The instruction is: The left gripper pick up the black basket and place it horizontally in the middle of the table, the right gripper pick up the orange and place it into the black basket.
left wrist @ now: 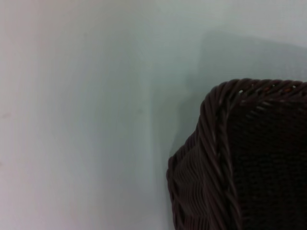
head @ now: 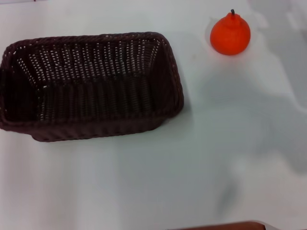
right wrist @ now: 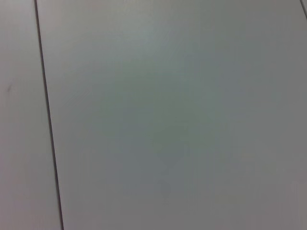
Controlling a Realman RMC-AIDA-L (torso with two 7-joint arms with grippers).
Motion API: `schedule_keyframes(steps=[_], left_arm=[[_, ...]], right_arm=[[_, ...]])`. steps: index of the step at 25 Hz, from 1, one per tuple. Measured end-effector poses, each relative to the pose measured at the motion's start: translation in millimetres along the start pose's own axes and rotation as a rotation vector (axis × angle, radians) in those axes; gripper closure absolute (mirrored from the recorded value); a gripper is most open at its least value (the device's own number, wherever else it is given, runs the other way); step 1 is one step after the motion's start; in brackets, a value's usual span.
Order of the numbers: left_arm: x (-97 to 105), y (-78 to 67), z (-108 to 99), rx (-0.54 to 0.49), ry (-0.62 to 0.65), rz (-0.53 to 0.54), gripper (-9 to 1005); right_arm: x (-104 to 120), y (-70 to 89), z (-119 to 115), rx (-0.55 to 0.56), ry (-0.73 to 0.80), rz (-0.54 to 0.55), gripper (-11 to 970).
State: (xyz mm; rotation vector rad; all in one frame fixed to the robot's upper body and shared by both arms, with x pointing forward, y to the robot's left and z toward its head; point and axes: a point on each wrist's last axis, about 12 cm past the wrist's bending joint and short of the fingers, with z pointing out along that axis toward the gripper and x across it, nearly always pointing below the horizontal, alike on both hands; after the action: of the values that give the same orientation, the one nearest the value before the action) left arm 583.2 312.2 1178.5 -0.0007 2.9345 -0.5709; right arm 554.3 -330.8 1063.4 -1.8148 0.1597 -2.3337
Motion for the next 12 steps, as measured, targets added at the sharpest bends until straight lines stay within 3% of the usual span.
schedule_keyframes(steps=[9, 12], left_arm=[[1.1, -1.3, 1.0, 0.049, -0.048, 0.013, 773], [1.1, -1.8, 1.8, 0.049, -0.046, 0.018, 640]], right_arm=[[-0.3, -1.1, 0.3, 0.007, -0.002, -0.001, 34], [-0.2, -1.0, 0.3, 0.007, -0.002, -0.001, 34]])
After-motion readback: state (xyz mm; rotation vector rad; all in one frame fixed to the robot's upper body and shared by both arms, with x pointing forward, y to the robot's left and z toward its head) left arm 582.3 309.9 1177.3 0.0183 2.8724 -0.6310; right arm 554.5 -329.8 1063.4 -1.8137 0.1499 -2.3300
